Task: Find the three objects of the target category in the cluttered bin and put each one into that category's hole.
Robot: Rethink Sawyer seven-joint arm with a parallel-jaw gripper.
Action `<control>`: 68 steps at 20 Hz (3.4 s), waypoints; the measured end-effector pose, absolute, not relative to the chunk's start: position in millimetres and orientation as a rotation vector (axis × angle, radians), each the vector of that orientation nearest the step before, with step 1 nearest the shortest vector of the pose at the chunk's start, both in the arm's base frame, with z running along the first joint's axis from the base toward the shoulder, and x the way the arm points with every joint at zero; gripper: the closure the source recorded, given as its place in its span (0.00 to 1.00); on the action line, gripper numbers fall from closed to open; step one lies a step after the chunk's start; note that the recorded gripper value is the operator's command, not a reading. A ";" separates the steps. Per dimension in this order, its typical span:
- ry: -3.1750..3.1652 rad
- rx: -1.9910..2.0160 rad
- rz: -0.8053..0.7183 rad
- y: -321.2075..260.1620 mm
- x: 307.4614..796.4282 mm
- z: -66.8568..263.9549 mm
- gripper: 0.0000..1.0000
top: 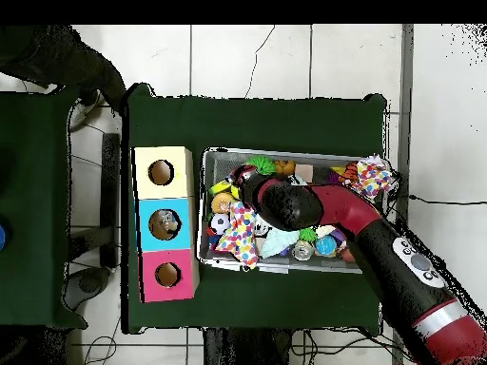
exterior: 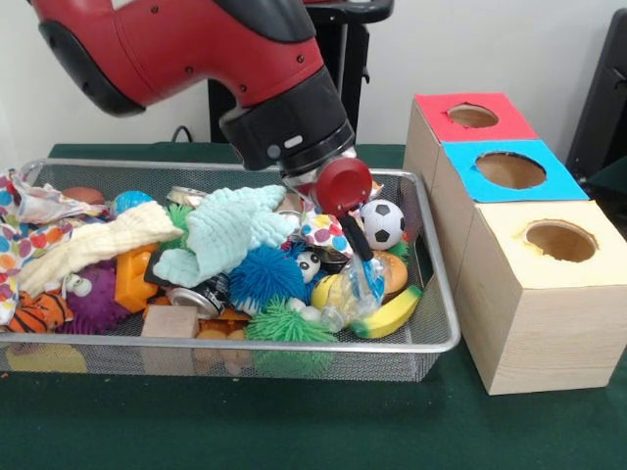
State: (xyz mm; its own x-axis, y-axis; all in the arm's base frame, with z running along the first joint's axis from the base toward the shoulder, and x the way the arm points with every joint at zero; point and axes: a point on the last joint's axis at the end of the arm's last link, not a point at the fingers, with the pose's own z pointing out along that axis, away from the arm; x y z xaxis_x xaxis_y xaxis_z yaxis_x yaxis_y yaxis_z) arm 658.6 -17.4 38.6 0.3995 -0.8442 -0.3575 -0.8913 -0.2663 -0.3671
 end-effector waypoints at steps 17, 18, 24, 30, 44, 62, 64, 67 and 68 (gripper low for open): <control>1.486 -2.205 0.146 0.6 640.3 88.7 1.00; 1.492 -2.207 0.148 1.2 637.7 96.7 1.00; 1.512 -2.211 0.157 4.1 628.3 120.0 1.00; 1.540 -2.213 0.170 8.5 616.8 142.0 1.00; 1.591 -2.210 0.201 30.3 596.9 122.0 1.00; 1.687 -2.096 0.340 15.8 570.1 61.7 1.00; 1.693 -2.084 0.361 16.1 567.4 56.6 1.00; 1.696 -2.071 0.392 19.9 563.8 48.7 1.00; 1.696 -2.069 0.395 20.6 563.8 47.6 1.00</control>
State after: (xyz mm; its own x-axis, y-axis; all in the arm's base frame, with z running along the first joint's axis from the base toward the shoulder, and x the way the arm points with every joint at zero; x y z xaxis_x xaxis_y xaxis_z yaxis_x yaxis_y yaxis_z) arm 563.8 20.6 47.6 0.2098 -0.8526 -0.4786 -0.9763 -0.1564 -0.1494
